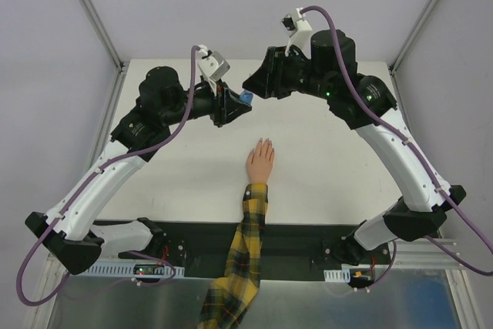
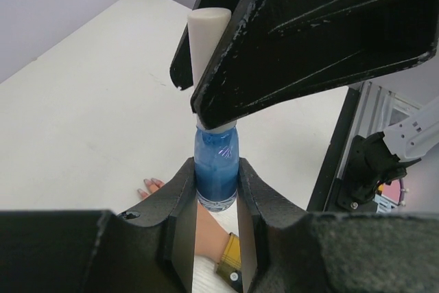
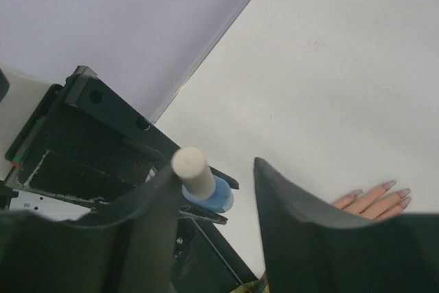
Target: Paint the nails
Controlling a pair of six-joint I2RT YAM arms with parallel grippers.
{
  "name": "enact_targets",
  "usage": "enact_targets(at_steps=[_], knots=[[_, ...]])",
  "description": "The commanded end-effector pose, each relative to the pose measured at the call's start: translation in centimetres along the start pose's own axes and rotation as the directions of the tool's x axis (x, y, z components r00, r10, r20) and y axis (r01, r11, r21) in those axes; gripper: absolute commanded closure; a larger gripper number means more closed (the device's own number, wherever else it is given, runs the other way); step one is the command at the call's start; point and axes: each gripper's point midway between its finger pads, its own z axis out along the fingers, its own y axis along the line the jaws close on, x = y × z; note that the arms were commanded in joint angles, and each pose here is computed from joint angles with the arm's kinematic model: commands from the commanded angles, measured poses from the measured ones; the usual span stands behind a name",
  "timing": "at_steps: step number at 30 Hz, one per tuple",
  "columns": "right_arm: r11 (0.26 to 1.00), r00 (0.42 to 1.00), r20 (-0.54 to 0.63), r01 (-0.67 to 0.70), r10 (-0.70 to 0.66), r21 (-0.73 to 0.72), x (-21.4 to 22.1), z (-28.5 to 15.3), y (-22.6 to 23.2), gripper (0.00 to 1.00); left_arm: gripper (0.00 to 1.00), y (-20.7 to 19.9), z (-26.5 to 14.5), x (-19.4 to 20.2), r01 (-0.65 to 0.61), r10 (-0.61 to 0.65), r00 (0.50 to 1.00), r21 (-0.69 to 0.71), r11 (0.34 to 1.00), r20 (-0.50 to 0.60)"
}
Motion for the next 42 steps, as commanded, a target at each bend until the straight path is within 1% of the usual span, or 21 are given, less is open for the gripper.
enact_targets(at_steps=[1, 5, 7, 8, 10, 11, 12, 13, 15, 20, 25, 26, 27, 28, 29, 30, 31, 32, 35, 38, 42], knots=[[0.999, 0.999, 0.034, 0.029, -0.028, -0.03, -1.2, -0.6, 1.4, 0.6, 1.0, -0.6, -0.3, -2.3, -0.074, 0.074, 0.996, -0.01, 0.997, 0.05], [0.993, 0.998, 0.027, 0.059, -0.056, -0.102, -1.1, -0.8, 2.3, 0.71, 1.0, -1.7, -0.3, -2.4, -0.075, 0.073, 0.996, 0.05, 0.996, 0.045], [0.975, 0.997, -0.001, 0.074, -0.076, -0.209, 0.3, -1.6, 3.3, 0.93, 1.0, -3.5, -0.5, -2.9, -0.061, 0.055, 0.998, 0.153, 0.986, 0.044], [0.957, 0.995, 0.045, 0.101, -0.093, -0.272, -0.5, -1.9, 3.8, 0.99, 1.0, -4.2, -0.9, -3.3, -0.055, 0.046, 0.998, 0.202, 0.978, 0.047], [0.868, 0.994, -0.017, 0.085, -0.107, -0.489, 2.0, -3.4, 6.0, 1.0, 1.0, -7.2, -2.2, -4.1, -0.021, 0.011, 1.0, 0.378, 0.926, 0.03], [0.805, 0.989, 0.058, 0.144, -0.135, -0.576, 0.9, -4.1, 7.1, 1.0, 1.0, -8.3, -2.7, -4.5, -0.014, 0.002, 1.0, 0.448, 0.894, 0.027], [0.729, 0.986, 0.044, 0.15, -0.163, -0.668, 1.9, -5.4, 8.2, 0.99, 1.0, -8.6, -2.7, -4.6, 0.022, -0.026, 1.0, 0.502, 0.864, 0.001], [0.705, 0.988, 0.031, 0.128, -0.149, -0.698, 2.2, -5.9, 8.5, 0.99, 1.0, -10.3, -3.9, -4.7, 0.083, -0.064, 0.997, 0.595, 0.8, -0.053], [0.656, 0.986, 0.052, 0.145, -0.16, -0.741, 2.2, -6.2, 8.8, 1.0, 1.0, -10.9, -4.1, -4.8, 0.109, -0.077, 0.994, 0.641, 0.76, -0.078], [0.633, 0.988, 0.031, 0.119, -0.149, -0.765, 2.0, -6.0, 8.7, 1.0, 1.0, -11.3, -4.5, -4.1, 0.167, -0.112, 0.986, 0.668, 0.726, -0.125], [0.675, 0.993, 0.02, 0.096, -0.119, -0.731, 1.6, -5.7, 7.6, 0.99, 1.0, -10.4, -3.7, -4.0, 0.151, -0.118, 0.988, 0.624, 0.767, -0.094], [0.708, 0.993, 0.037, 0.105, -0.11, -0.699, 1.3, -5.2, 7.1, 0.87, 1.0, -10.2, -3.8, -4.1, 0.138, -0.116, 0.99, 0.606, 0.783, -0.075], [0.739, 0.992, 0.063, 0.121, -0.106, -0.662, 0.5, -5.3, 6.9, 0.84, 1.0, -9.2, -3.1, -4.0, 0.139, -0.13, 0.99, 0.557, 0.819, -0.056], [0.794, 0.997, 0.0, 0.058, -0.072, -0.605, 1.3, -4.8, 5.8, 0.83, 1.0, -8.5, -2.8, -3.9, 0.11, -0.112, 0.993, 0.524, 0.845, -0.027], [0.819, 0.998, 0.01, 0.063, -0.069, -0.571, 1.0, -4.8, 5.4, 0.76, 1.0, -8.1, -2.8, -4.2, 0.087, -0.101, 0.995, 0.481, 0.872, 0.002], [0.872, 0.997, 0.046, 0.076, -0.061, -0.484, 0.3, -4.0, 4.1, 0.55, 1.0, -7.4, -2.4, -3.7, 0.084, -0.099, 0.995, 0.444, 0.892, 0.011], [0.915, 0.999, 0.017, 0.034, -0.03, -0.402, 0.5, -4.1, 3.1, 0.5, 1.0, -6.1, -1.9, -3.9, 0.06, -0.083, 0.996, 0.369, 0.927, 0.045], [0.943, 0.999, 0.042, 0.031, -0.019, -0.331, 0.0, -3.9, 2.0, 0.4, 1.0, -5.6, -1.9, -3.8, 0.053, -0.075, 0.996, 0.331, 0.942, 0.054], [0.978, 0.998, 0.067, 0.012, 0.003, -0.209, -0.6, -4.3, 0.6, 0.23, 1.0, -3.0, -1.6, -3.2, 0.02, -0.035, 0.996, 0.183, 0.983, 0.076], [0.989, 0.994, 0.107, 0.012, 0.004, -0.148, -1.3, -4.8, 0.5, 0.11, 1.0, -1.0, -1.6, -3.0, -0.022, 0.016, 0.995, 0.062, 0.998, 0.095], [0.998, 0.993, 0.118, 0.026, -0.018, -0.065, -2.0, -4.5, 0.8, 0.06, 1.0, 0.5, -1.6, -3.0, -0.043, 0.046, 0.995, -0.031, 0.999, 0.093]])
